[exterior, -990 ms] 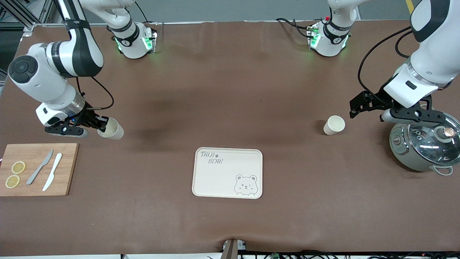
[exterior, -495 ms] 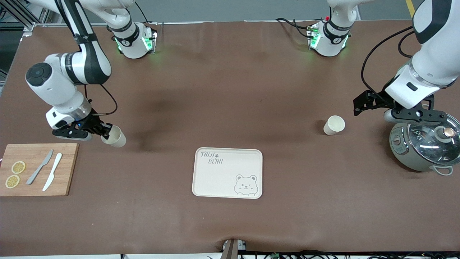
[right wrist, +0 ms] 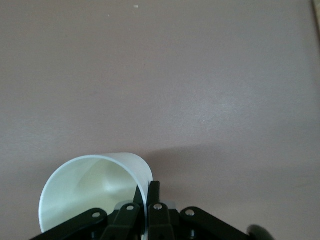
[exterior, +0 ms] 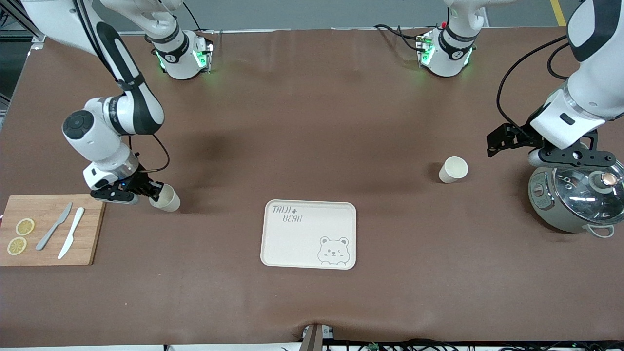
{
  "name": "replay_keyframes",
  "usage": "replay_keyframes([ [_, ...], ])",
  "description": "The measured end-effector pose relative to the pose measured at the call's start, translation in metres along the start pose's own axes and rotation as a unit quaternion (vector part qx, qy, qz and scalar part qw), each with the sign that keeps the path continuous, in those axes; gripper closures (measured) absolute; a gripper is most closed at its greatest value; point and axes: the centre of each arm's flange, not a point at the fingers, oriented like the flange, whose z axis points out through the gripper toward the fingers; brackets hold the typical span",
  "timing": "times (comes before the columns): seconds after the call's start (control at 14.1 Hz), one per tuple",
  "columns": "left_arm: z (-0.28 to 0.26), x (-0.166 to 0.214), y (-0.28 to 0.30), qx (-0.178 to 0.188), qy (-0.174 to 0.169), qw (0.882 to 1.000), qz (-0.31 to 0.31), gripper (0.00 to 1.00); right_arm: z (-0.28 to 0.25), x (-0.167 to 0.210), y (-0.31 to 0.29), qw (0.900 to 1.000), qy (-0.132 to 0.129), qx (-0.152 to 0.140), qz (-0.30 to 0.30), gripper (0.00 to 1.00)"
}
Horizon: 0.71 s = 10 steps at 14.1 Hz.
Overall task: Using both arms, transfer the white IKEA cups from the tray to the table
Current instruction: 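Open the right gripper to release the cup beside the cutting board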
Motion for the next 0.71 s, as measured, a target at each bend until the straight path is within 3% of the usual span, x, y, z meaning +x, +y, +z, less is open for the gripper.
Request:
replay_keyframes([
  [0.71, 0.015, -0.002, -0.03, 0.004, -0.016, 1.0, 0.024, 0.0, 0.033, -0.003, 0.001, 1.0, 0.002, 0.003, 0.001, 0.96],
])
